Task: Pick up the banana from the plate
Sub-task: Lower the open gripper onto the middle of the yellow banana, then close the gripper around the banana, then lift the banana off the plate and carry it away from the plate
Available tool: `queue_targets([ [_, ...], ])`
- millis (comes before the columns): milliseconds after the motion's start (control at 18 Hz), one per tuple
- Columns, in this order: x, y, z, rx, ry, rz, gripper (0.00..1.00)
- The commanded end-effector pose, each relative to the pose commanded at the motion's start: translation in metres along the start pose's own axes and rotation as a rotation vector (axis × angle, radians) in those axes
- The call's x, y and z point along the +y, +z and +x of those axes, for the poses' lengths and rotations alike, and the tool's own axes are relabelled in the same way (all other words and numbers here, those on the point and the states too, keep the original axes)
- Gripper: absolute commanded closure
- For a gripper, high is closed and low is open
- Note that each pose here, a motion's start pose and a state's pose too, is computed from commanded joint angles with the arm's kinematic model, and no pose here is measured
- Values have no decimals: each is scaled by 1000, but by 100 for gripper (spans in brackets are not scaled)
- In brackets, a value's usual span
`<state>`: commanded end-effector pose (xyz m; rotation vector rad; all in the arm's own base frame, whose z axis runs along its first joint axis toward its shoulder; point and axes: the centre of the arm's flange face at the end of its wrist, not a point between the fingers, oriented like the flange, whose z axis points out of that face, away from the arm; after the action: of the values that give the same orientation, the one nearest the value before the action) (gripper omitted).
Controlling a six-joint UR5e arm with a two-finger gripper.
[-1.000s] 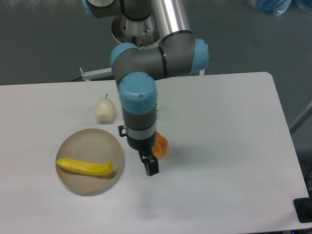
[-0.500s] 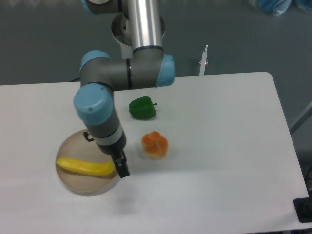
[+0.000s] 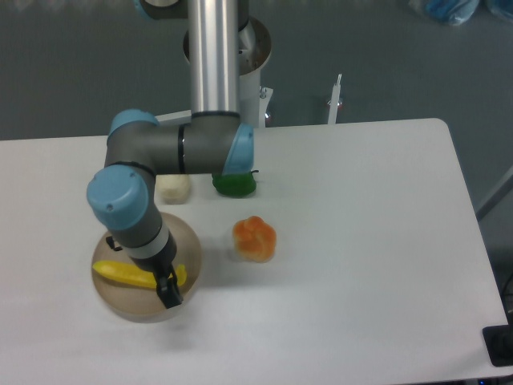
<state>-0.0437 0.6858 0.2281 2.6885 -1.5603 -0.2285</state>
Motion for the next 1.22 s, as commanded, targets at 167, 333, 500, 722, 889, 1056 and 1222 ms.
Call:
queue_targets([
  [167,2,5,10,19,2,-5,4],
  [333,3,16,17,42,7,-13,7],
  [500,2,27,18,58,9,-18,17],
  [722,1,26,17,57,15,-12,77],
  [889,1,13,12,34,16,2,100],
  [1056,7,-2,10,14,7,12,100],
  [1222,22,-36,4,-36,-17,24,100],
])
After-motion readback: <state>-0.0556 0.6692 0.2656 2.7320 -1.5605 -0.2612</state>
